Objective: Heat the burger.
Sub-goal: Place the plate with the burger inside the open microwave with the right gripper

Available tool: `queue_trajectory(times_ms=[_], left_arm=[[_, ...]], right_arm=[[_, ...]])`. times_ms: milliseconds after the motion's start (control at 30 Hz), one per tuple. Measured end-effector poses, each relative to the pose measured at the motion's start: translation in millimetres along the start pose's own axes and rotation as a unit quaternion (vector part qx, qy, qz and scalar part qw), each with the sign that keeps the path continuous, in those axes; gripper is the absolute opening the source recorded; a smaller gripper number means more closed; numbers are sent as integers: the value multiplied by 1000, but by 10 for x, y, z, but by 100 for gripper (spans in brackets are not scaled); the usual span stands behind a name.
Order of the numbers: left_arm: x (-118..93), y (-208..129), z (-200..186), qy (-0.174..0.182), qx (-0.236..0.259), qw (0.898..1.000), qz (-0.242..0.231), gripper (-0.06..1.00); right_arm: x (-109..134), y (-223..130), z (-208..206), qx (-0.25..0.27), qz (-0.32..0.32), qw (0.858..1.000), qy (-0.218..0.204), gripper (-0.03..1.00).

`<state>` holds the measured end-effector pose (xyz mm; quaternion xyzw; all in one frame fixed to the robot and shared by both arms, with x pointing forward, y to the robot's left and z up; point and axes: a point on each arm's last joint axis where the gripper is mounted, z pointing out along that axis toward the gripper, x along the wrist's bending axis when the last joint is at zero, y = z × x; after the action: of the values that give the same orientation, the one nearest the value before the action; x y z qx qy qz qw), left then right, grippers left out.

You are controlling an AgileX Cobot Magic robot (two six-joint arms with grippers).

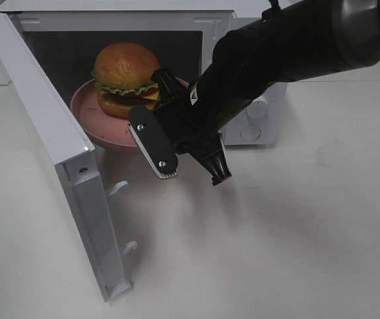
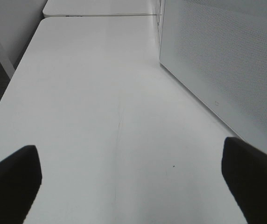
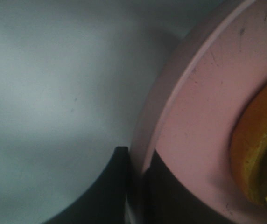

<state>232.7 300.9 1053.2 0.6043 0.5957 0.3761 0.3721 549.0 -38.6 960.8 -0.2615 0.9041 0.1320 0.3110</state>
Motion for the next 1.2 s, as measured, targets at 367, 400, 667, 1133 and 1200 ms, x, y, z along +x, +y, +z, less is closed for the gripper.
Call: queue_trajectory(times_ms=[367, 400, 667, 1133, 1200], left_arm=[[0, 0, 0, 0, 0, 1000, 0, 99], [0, 0, 0, 0, 0, 1000, 0, 99], [5, 0, 0, 3, 0, 1000, 1, 99], [14, 0, 0, 8, 0, 1000, 4, 99], [14, 0, 0, 8, 0, 1000, 4, 99]], right_arm=[[-107, 16, 257, 2, 0, 1000, 13, 6], [-141, 20, 296, 2, 1, 1000, 12, 6], [-242, 22, 485, 3, 12, 1000, 6, 6], [-530, -119, 690, 22, 14, 1000, 2, 6], [-581, -119, 725, 24, 19, 1000, -5, 6]])
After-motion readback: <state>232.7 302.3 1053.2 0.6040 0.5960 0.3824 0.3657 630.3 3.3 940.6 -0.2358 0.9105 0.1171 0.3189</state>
